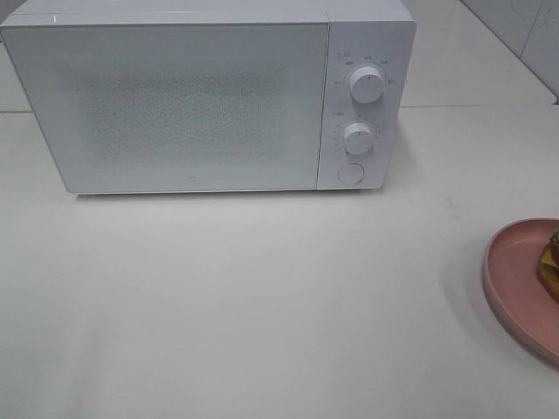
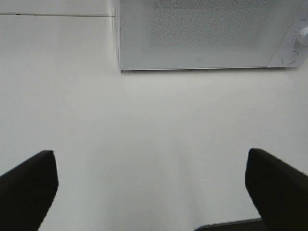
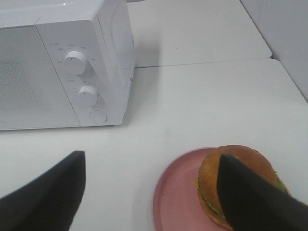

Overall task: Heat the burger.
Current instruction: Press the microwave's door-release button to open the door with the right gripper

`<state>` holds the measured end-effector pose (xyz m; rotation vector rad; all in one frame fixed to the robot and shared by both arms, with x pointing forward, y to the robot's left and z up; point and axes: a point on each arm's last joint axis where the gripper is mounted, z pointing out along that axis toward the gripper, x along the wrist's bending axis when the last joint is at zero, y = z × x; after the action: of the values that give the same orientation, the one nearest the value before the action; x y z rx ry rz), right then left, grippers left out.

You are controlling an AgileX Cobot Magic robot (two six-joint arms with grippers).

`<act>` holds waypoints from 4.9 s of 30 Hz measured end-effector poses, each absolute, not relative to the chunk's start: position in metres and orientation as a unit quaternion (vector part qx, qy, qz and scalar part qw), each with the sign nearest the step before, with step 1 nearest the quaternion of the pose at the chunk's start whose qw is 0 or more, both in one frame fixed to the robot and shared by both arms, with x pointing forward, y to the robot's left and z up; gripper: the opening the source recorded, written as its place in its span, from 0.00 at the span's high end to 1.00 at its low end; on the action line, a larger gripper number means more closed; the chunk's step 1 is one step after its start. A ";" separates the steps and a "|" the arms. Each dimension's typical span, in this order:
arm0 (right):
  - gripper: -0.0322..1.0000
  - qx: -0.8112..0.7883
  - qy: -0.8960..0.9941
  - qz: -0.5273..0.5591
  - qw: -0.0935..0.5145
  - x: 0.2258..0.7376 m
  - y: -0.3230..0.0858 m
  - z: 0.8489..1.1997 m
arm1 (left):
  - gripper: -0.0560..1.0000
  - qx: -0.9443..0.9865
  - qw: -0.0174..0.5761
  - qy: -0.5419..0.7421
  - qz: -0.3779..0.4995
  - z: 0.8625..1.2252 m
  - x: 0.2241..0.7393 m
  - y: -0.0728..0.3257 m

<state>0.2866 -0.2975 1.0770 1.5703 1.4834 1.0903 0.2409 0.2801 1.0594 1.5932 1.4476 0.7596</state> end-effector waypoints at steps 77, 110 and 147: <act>0.26 0.533 0.625 0.470 0.325 0.475 -0.234 0.946 | 0.02 0.635 0.416 0.577 0.303 1.059 0.241 0.280; 0.28 0.546 0.592 0.460 0.373 0.459 -0.171 0.894 | 0.02 0.635 0.416 0.577 0.303 1.059 0.241 0.280; 0.77 0.820 0.089 0.565 -0.022 0.457 -0.171 0.889 | 0.02 0.635 0.416 0.577 0.303 1.059 0.241 0.280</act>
<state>0.4567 -0.1711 0.8886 2.6128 0.2822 1.8022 0.2409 0.2801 1.0594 1.5932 1.4476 0.7596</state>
